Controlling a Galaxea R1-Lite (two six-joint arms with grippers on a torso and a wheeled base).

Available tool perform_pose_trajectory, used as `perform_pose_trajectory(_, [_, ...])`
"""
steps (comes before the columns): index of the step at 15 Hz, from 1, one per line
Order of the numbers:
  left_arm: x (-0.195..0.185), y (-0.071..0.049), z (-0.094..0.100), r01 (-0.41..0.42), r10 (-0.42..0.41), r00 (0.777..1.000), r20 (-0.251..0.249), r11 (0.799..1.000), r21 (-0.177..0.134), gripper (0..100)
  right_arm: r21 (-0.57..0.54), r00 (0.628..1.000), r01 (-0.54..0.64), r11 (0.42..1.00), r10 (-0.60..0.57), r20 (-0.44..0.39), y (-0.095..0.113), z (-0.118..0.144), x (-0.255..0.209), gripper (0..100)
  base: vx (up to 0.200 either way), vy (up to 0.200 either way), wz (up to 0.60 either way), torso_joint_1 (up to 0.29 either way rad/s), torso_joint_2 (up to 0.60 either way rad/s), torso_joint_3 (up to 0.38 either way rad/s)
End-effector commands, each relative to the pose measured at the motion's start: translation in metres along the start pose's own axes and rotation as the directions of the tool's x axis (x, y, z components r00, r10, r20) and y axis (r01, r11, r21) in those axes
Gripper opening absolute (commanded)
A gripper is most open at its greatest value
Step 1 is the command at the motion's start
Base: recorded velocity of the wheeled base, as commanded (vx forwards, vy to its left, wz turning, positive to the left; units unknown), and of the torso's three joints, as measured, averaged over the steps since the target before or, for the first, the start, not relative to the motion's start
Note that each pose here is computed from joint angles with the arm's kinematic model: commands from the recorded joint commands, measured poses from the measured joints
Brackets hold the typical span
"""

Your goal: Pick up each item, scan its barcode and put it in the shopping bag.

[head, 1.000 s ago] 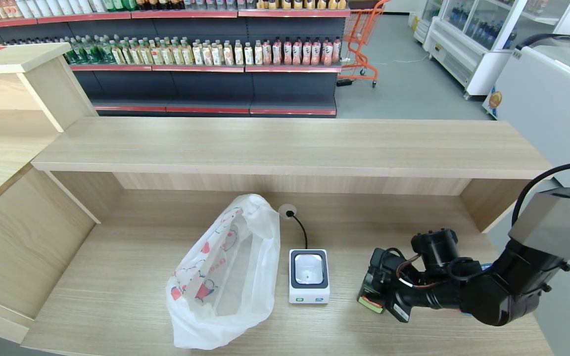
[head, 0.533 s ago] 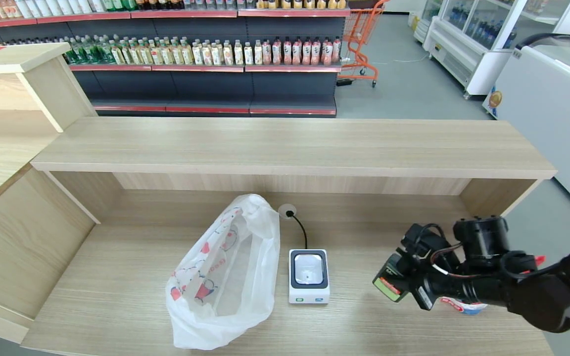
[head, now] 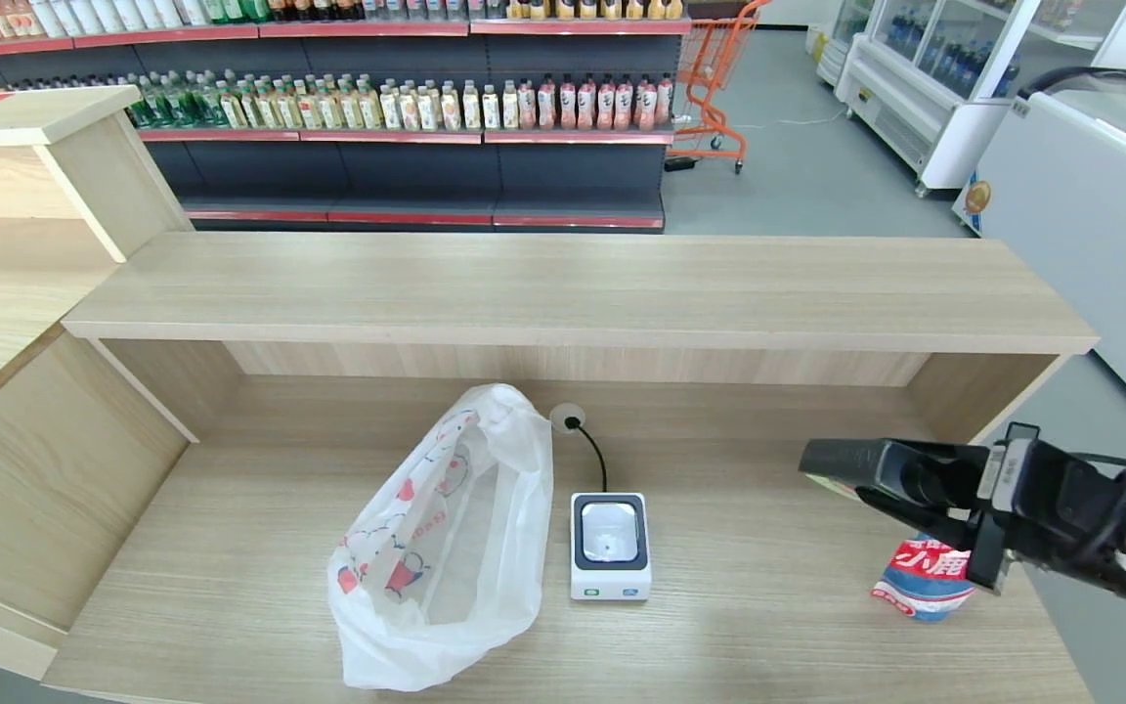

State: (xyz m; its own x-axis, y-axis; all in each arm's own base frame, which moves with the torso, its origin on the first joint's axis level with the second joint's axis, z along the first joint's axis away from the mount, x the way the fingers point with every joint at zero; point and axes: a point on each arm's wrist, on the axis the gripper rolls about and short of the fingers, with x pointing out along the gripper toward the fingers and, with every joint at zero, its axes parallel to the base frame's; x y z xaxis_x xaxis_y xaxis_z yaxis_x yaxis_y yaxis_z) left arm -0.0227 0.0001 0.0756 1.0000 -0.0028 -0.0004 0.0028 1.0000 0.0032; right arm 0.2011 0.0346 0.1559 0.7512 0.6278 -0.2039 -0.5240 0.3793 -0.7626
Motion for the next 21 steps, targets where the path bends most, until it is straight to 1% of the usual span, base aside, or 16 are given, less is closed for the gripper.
perform_pose_trajectory(1, [0.0, 0.0, 0.0, 0.0, 0.0, 1.0, 0.0, 1.0, 0.0, 100, -0.272, 0.98, -0.016, 0.962, 0.069, 0.187, -0.001, 0.011, -0.01, 0, 0.0, 0.0, 0.0, 0.0, 0.0, 0.0])
perform_pose_trajectory(2, [0.0, 0.0, 0.0, 0.0, 0.0, 1.0, 0.0, 1.0, 0.0, 100, -0.373, 0.963, -0.027, 0.928, 0.123, 0.238, 0.003, 0.01, -0.009, 0, 0.0, 0.0, 0.0, 0.0, 0.0, 0.0])
perform_pose_trajectory(3, [0.0, 0.0, 0.0, -0.001, 0.001, 1.0, 0.0, 1.0, 0.0, 100, -0.54, 0.92, -0.047, 0.84, 0.247, 0.304, 0.014, 0.004, -0.005, 0, 0.0, 0.0, 0.0, 0.0, 0.0, 0.0])
perform_pose_trajectory(4, [0.0, 0.0, 0.0, 0.0, 0.0, 1.0, 0.0, 1.0, 0.0, 100, -0.601, 0.901, -0.043, 0.798, 0.29, 0.321, 0.02, 0.003, -0.003, 0, 0.0, 0.0, 0.0, 0.0, 0.0, 0.0])
perform_pose_trajectory(5, [0.0, 0.0, 0.0, 0.0, 0.0, 1.0, 0.0, 1.0, 0.0, 100, -0.731, 0.87, -0.034, 0.682, 0.38, 0.314, 0.034, -0.001, -0.002, 0, 0.0, 0.0, 0.0, 0.0, 0.0, 0.0])
perform_pose_trajectory(6, [0.0, 0.0, 0.0, 0.0, 0.0, 1.0, 0.0, 1.0, 0.0, 100, -0.785, 0.85, -0.028, 0.618, 0.428, 0.308, 0.042, -0.001, -0.004, 0, 0.0, 0.0, 0.0, 0.0, 0.0, 0.0])
perform_pose_trajectory(7, [0.0, 0.0, 0.0, 0.0, 0.0, 1.0, 0.0, 1.0, 0.0, 100, -0.796, 0.845, -0.025, 0.605, 0.437, 0.307, 0.044, 0.0, -0.004, 0, 0.0, 0.0, 0.0, 0.0, 0.0, 0.0])
perform_pose_trajectory(8, [0.0, 0.0, 0.0, 0.0, 0.0, 1.0, 0.0, 1.0, 0.0, 100, -0.862, 0.804, 0.021, 0.507, 0.504, 0.316, 0.054, 0.002, -0.004, 0, 0.0, 0.0, 0.0, 0.0, 0.0, 0.0])
perform_pose_trajectory(10, [0.0, 0.0, 0.0, 0.0, 0.0, 1.0, 0.0, 1.0, 0.0, 100, -0.913, 0.732, 0.209, 0.35, 0.564, 0.383, 0.06, 0.012, 0.01, 0, 0.0, 0.0, 0.0, 0.0, 0.0, 0.0])
perform_pose_trajectory(12, [0.0, 0.0, 0.0, 0.0, 0.0, 1.0, 0.0, 1.0, 0.0, 100, -0.905, 0.695, 0.341, 0.252, 0.58, 0.424, 0.059, 0.027, 0.017, 0, 0.0, 0.0, 0.0, 0.0, 0.0, 0.0])
perform_pose_trajectory(13, [0.0, 0.0, 0.0, 0.0, 0.0, 1.0, 0.0, 1.0, 0.0, 100, -0.896, 0.678, 0.381, 0.227, 0.59, 0.438, 0.061, 0.03, 0.024, 0, 0.0, 0.0, 0.0, 0.0, 0.0, 0.0])
perform_pose_trajectory(14, [0.0, 0.0, 0.0, 0.0, 0.0, 1.0, 0.0, 1.0, 0.0, 100, -0.895, 0.656, 0.373, 0.243, 0.613, 0.44, 0.067, 0.027, 0.034, 0, 0.0, 0.0, 0.0, 0.0, 0.0, 0.0])
perform_pose_trajectory(15, [0.0, 0.0, 0.0, 0.0, 0.0, 1.0, 0.0, 1.0, 0.0, 100, -0.884, 0.611, 0.392, 0.256, 0.645, 0.458, 0.076, 0.03, 0.046, 0, 0.0, 0.0, 0.0, 0.0, 0.0, 0.0])
perform_pose_trajectory(18, [0.0, 0.0, 0.0, 0.0, 0.0, 1.0, 0.0, 1.0, 0.0, 100, -0.843, 0.537, 0.483, 0.237, 0.681, 0.499, 0.083, 0.047, 0.066, 0, 0.0, 0.0, 0.0, 0.0, 0.0, 0.0])
perform_pose_trajectory(20, [0.0, 0.0, 0.0, 0.0, 0.0, 1.0, 0.0, 1.0, 0.0, 100, -0.819, 0.509, 0.513, 0.256, 0.678, 0.531, 0.082, 0.048, 0.071, 0, 0.0, 0.0, 0.0, 0.0, 0.0, 0.0])
perform_pose_trajectory(21, [0.0, 0.0, 0.0, 0.0, 0.0, 1.0, 0.0, 1.0, 0.0, 100, -0.801, 0.501, 0.545, 0.248, 0.67, 0.548, 0.08, 0.049, 0.073, 0, 0.0, 0.0, 0.0, 0.0, 0.0, 0.0])
